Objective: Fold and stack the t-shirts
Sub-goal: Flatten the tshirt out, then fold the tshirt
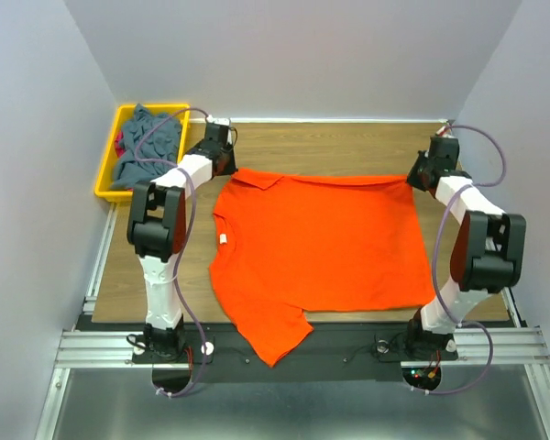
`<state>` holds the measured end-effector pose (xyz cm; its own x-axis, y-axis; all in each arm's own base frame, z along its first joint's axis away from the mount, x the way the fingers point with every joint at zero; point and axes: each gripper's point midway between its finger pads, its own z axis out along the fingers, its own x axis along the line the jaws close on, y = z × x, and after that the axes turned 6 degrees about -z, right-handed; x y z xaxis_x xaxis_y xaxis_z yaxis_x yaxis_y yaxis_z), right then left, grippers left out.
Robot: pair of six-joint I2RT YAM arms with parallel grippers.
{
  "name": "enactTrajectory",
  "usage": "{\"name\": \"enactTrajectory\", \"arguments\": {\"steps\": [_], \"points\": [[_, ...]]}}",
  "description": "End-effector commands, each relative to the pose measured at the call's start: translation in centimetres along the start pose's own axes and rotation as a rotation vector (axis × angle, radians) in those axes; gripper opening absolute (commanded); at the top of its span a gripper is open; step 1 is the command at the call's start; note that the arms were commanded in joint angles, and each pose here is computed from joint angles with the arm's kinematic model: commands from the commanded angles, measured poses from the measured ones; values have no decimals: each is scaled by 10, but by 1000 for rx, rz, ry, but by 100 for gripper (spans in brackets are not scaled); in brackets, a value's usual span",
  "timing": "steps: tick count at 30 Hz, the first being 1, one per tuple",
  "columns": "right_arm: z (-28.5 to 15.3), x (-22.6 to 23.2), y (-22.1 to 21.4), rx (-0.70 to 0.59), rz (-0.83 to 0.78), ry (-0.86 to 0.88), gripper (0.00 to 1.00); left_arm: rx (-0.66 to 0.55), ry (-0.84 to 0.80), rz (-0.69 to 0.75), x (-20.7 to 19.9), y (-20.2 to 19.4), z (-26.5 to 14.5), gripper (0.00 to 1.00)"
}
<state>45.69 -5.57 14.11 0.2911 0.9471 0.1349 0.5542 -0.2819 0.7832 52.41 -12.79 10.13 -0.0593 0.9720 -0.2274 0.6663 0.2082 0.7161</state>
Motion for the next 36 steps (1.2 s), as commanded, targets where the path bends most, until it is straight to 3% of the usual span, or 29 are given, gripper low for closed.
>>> {"name": "enactTrajectory", "arguments": {"steps": [1, 6, 11, 19, 28, 36], "points": [[23, -3, 41, -182, 9, -22, 1, -149, -7, -51, -6, 58, -7, 0], [59, -7, 29, -142, -45, -37, 1, -147, -22, -53, -7, 62, 5, 0], [65, -5, 32, -143, -56, -30, 1, -122, -54, -108, -13, 61, 2, 0], [43, -9, 42, -179, -56, -49, 1, -117, -118, -216, -23, 58, -60, 0], [14, -13, 39, -191, -85, -59, 1, -94, -169, -344, -20, 16, -126, 0], [1, -21, 21, -158, -118, -74, 1, 9, -192, -465, -14, -52, -144, 0]]}}
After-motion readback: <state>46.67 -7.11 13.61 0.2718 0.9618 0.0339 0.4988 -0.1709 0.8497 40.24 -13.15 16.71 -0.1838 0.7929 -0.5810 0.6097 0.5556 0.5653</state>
